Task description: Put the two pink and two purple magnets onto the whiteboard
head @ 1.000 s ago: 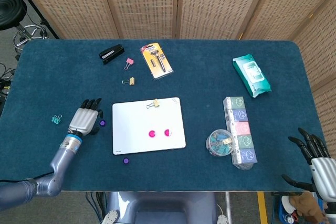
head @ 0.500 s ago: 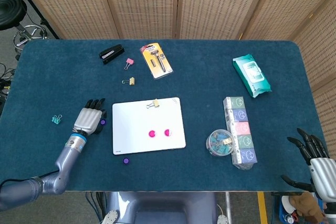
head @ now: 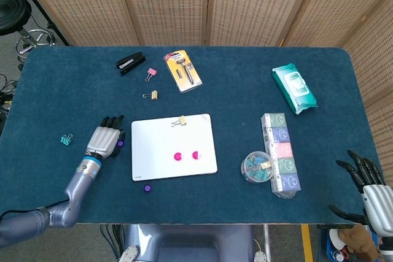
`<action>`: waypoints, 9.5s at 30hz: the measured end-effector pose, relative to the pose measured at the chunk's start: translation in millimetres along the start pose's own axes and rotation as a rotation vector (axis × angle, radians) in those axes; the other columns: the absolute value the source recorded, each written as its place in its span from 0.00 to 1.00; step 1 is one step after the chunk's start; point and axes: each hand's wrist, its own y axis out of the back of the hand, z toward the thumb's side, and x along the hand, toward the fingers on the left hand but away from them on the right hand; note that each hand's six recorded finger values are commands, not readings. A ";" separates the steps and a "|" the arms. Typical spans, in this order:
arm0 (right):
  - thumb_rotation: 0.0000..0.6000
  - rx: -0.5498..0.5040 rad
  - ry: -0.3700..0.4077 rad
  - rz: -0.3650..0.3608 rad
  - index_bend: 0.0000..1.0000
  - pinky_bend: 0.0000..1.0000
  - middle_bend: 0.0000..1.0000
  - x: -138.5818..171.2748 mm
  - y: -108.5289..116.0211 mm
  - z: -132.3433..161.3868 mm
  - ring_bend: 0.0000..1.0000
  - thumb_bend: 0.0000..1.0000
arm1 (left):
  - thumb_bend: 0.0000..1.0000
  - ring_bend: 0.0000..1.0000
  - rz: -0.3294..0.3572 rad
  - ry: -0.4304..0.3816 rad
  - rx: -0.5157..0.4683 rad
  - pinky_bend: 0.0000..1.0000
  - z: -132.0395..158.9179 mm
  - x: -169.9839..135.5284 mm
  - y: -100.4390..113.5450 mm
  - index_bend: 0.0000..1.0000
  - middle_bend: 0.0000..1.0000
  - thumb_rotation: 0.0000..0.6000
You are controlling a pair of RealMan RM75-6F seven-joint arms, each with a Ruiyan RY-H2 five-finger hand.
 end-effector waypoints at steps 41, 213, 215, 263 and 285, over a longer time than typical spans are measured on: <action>1.00 -0.001 -0.004 0.011 0.15 0.00 0.00 -0.2 -1.1 -0.3 0.00 0.03 | 0.32 0.00 0.054 -0.143 -0.059 0.00 91.8 19.9 53.4 0.56 0.00 1.00; 1.00 -0.008 -0.002 0.025 0.16 0.00 0.00 1.5 -2.0 1.2 0.00 0.03 | 0.40 0.00 0.097 -0.415 0.177 0.00 82.2 -79.7 -1.9 0.59 0.00 1.00; 1.00 -0.008 -0.005 0.025 0.16 0.00 0.00 1.0 -2.1 0.7 0.00 0.02 | 0.40 0.00 0.107 -0.370 0.153 0.00 73.2 -66.6 6.9 0.59 0.00 1.00; 1.00 -0.015 -0.042 0.019 0.16 0.00 0.00 -2.4 0.0 -8.1 0.00 0.03 | 0.40 0.00 0.072 -0.169 0.047 0.00 59.5 29.0 20.3 0.59 0.00 1.00; 1.00 -0.018 -0.047 0.013 0.16 0.00 0.00 -1.2 1.8 -9.2 0.00 0.02 | 0.39 0.00 0.048 -0.173 0.034 0.00 60.6 27.1 16.8 0.43 0.00 1.00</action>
